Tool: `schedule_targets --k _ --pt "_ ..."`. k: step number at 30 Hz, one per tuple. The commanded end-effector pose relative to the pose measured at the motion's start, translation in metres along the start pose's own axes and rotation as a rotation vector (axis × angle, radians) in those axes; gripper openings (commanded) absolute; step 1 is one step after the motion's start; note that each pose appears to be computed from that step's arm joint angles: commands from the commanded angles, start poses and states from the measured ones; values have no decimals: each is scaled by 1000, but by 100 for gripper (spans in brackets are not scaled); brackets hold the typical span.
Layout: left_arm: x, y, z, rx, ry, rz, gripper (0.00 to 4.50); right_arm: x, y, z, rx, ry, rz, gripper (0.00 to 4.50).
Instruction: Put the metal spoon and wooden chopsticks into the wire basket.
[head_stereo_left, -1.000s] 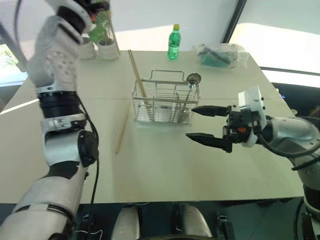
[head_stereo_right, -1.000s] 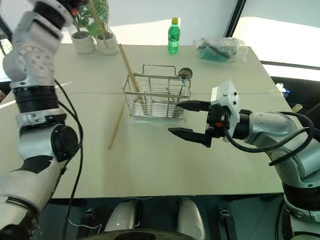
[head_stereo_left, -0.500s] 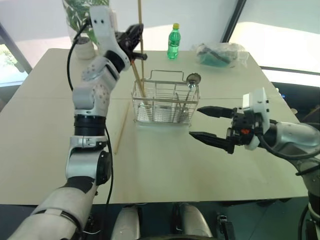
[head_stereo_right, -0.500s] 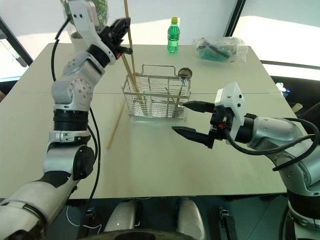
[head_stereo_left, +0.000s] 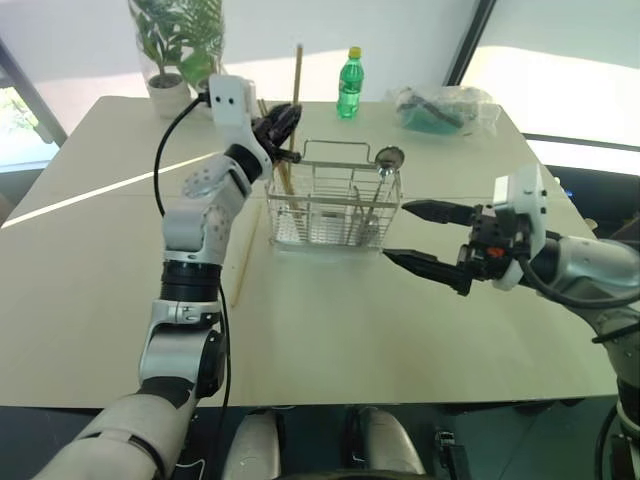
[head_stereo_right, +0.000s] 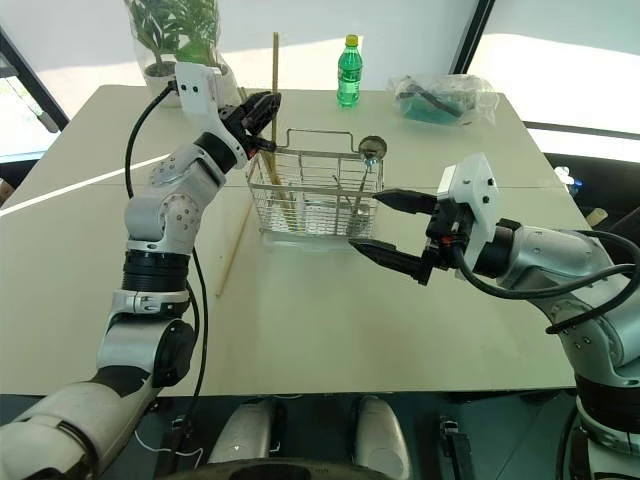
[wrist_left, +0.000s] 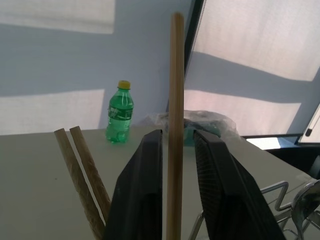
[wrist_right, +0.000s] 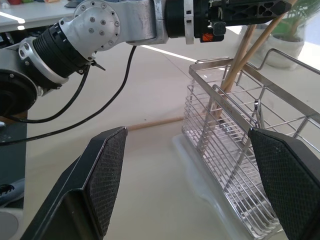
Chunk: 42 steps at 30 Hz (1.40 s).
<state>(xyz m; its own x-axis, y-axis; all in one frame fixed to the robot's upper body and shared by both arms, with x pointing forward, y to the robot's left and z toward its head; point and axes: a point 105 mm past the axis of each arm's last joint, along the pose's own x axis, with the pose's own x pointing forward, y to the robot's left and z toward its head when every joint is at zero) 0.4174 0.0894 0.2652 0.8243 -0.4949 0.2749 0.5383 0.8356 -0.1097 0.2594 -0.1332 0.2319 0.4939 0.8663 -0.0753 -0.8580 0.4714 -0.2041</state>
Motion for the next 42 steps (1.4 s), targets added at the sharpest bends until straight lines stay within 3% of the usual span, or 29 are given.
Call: schedule_targets --k 1,4,5,9,15,22,27,33,38,42 --pt "-1 -6 21 30 -61 -24 270 -2 -10 11 -45 -38 -48 403" --pt "-2 -4 26 40 -69 -20 432 0 -12 11 -43 -42 -47 403" --pt "-2 -4 28 34 -73 -20 442 0 -12 11 -43 -43 -46 403" --pt "-6 2 49 19 -112 -5 442 2 -14 10 -42 -45 -42 403" --pt "-27 30 112 55 -181 81 442 6 -15 8 -43 -49 -18 403" --pt "-50 57 140 8 -120 143 442 13 -16 11 -58 -70 5 403" --pt "-72 86 132 19 7 282 442 16 -15 7 -54 -69 22 403" --pt "-108 131 77 -36 363 617 442 18 -11 7 -74 -62 60 403" --pt "-129 139 39 4 597 684 442 20 -10 13 -91 -79 65 403" --pt "-124 131 18 -31 665 663 442 19 -11 13 -93 -82 62 403"
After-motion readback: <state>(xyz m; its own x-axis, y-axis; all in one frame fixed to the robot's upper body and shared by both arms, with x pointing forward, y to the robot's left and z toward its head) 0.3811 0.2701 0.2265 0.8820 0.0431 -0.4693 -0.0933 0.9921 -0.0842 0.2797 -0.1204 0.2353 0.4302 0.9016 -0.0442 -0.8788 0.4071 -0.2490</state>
